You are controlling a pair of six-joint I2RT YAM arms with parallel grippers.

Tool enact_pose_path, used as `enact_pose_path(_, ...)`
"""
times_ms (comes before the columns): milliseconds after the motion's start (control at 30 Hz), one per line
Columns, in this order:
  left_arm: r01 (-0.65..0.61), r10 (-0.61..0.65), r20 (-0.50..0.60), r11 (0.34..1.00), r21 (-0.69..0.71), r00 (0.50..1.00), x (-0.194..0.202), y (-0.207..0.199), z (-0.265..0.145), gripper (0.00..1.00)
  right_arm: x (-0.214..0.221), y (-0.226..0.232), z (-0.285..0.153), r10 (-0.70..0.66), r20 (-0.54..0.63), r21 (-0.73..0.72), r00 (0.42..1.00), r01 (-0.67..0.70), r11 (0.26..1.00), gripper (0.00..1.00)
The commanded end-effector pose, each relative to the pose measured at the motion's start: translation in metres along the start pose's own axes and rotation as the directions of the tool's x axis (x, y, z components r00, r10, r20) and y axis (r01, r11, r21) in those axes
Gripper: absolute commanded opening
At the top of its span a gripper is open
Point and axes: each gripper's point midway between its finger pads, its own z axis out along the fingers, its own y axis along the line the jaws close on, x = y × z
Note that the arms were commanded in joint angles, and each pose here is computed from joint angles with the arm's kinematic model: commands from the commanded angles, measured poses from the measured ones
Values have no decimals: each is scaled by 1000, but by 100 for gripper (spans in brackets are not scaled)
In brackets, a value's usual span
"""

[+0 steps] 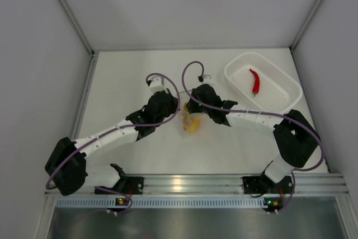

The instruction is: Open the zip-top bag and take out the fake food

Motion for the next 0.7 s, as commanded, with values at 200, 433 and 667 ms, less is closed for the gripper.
enact_pose_path(200, -8, 10, -16, 992, 128, 1000, -14, -35, -9, 0, -44, 38, -29, -67, 43, -61, 997, 70, 996, 0)
enact_pose_path(433, -76, 100, -75, 959, 273, 992, 1, -79, -18, 0, -63, 35, -33, -63, 73, 5, 995, 63, 998, 0)
enact_pose_path(667, -128, 142, -83, 979, 157, 986, 6, -61, -15, 0, -76, 35, -54, -58, 90, -25, 994, 60, 998, 0)
